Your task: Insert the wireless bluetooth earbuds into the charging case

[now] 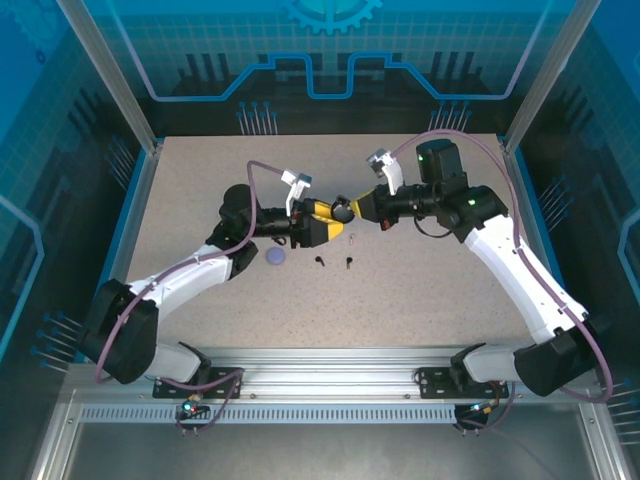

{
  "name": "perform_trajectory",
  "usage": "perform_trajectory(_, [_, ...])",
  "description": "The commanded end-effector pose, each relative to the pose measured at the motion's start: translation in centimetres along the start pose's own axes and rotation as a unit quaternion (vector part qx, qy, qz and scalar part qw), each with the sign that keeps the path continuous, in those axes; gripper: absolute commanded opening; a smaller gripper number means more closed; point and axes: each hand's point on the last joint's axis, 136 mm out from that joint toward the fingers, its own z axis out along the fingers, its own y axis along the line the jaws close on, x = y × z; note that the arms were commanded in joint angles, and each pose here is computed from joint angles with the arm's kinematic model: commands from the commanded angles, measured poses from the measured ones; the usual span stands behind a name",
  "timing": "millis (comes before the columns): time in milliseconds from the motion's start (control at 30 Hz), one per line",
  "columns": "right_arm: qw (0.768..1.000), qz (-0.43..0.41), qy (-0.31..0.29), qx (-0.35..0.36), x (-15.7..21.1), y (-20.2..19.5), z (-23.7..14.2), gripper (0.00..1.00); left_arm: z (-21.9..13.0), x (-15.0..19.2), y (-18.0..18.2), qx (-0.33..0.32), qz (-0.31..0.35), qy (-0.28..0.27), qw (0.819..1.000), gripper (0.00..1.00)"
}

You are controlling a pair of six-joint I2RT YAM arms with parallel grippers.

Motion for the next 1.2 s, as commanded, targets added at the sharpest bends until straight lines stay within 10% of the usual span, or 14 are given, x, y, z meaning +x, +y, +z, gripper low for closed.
perform_trajectory(0, [1.000,-0.023,-0.003,0.012,-0.7,0.6,-0.9,0.00,-0.6,-1.1,-1.3,0.003,0.034,0.021,0.999,0.57])
perform_trajectory(1167, [0.997,-0.064,0.037,-0.006,-2.2,1.9,1.8,0.00,-1.3,-3.9,-0.3,0.010,0.032,0.109,0.993,0.57])
